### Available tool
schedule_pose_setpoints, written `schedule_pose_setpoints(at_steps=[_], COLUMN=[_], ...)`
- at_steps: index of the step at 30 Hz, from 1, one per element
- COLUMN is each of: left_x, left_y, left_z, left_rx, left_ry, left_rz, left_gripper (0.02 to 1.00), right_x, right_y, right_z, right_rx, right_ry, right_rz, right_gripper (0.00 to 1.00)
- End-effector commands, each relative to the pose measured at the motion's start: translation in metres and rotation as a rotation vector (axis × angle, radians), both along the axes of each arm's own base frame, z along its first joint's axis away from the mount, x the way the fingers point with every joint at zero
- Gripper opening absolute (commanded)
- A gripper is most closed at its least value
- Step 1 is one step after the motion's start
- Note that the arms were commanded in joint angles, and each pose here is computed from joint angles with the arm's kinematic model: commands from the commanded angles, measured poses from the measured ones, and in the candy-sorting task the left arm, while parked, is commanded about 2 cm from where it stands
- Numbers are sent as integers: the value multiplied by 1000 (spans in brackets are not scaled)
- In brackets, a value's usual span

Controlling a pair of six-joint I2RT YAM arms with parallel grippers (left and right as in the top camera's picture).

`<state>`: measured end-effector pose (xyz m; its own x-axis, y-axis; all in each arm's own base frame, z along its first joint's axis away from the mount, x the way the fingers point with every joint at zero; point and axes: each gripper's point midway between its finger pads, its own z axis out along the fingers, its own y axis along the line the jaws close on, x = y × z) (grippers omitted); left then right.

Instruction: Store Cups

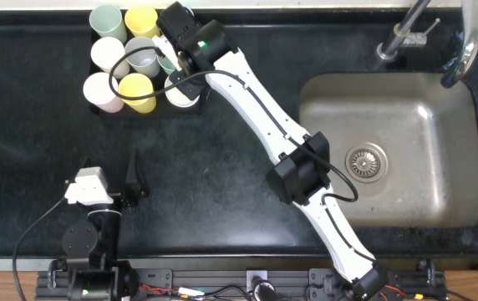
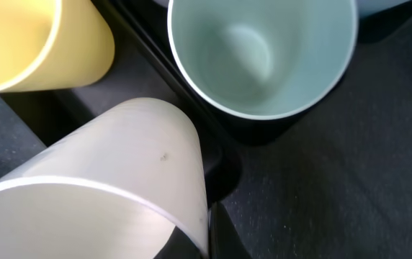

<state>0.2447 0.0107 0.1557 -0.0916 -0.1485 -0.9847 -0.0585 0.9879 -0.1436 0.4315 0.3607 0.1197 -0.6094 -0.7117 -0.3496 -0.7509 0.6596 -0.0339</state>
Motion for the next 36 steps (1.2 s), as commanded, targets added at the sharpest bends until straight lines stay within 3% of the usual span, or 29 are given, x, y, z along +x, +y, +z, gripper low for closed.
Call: schedule_pose_setpoints(at_steps=[1,36], left_x=[0,0], left_y=[1,1], left_z=[0,0], left_rx=[25,25], left_ry=[-4,-4], left_rz=[0,0], left_gripper=[1000,1000], right_x=[-4,-6], right_y=[1,-6], right_z=[-10,-19], right_rx=[-11,-42], right_ry=[18,38], right_rz=[24,40], right_gripper=[45,45])
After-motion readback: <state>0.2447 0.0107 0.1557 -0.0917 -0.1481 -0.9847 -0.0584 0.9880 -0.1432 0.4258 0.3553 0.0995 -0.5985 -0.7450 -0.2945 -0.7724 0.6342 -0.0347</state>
